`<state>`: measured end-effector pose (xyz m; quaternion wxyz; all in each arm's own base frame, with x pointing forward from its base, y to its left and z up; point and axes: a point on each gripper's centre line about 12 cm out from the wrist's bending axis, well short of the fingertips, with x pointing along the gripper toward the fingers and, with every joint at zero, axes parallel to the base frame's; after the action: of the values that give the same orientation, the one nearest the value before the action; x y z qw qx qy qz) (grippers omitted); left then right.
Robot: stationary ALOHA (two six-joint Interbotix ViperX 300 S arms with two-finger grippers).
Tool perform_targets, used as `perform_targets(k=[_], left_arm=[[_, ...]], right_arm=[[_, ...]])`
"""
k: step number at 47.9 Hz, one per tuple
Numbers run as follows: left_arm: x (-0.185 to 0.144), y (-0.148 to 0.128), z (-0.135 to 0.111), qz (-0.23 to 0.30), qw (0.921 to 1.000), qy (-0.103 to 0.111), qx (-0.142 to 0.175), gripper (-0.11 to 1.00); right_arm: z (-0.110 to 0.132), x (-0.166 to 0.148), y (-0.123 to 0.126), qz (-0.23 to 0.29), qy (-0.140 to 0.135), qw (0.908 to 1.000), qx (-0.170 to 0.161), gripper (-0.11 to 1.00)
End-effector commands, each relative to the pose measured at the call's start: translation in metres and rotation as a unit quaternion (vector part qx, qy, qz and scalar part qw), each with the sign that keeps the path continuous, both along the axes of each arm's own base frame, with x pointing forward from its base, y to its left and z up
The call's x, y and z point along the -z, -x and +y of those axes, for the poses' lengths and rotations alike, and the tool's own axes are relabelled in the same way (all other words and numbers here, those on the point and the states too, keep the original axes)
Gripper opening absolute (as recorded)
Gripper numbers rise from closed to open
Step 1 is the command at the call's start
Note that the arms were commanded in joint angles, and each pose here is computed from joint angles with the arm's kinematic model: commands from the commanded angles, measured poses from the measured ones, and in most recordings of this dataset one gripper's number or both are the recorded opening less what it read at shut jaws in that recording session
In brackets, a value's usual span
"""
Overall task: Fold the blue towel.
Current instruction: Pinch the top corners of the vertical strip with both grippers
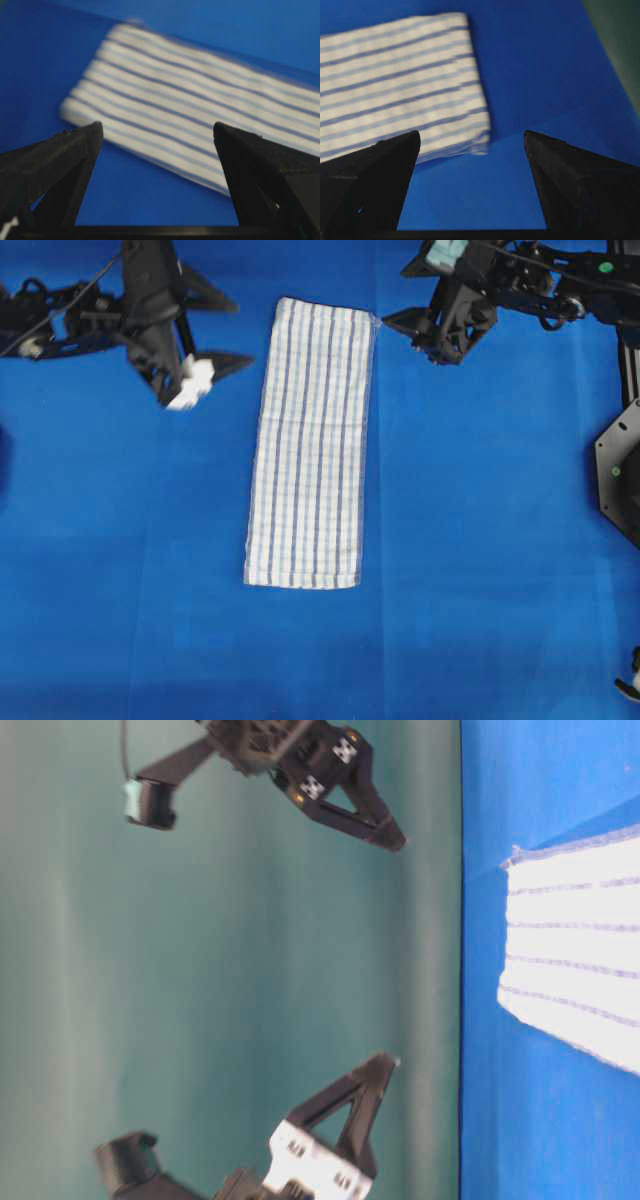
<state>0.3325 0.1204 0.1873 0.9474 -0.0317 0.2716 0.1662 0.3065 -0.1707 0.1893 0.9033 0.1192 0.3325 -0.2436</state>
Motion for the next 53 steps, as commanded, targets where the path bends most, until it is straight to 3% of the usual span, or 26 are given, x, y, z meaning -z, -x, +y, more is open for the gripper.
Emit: perform_targets(k=[1, 25, 45, 53], left_arm=[[-0.003, -0.010, 0.017, -0.015, 0.9996, -0.019, -0.011, 0.87], [0.076, -0.036, 0.075, 0.009, 0.9975, -0.020, -0.068, 0.87], [0.109, -0.047, 0.080, 0.019, 0.9968, -0.002, -0.078, 0.85], [0.112, -0.046, 0.080, 0.021, 0.9964, 0.006, -0.083, 0.77]], right_arm=[[-0.013, -0.001, -0.006, -0.018, 0.005, 0.9997, 0.015, 0.88], [-0.031, 0.061, -0.020, -0.031, -0.041, 0.9955, 0.080, 0.88], [-0.028, 0.087, -0.023, -0.024, -0.079, 0.9900, 0.114, 0.85], [-0.024, 0.092, -0.025, -0.020, -0.086, 0.9895, 0.115, 0.80]])
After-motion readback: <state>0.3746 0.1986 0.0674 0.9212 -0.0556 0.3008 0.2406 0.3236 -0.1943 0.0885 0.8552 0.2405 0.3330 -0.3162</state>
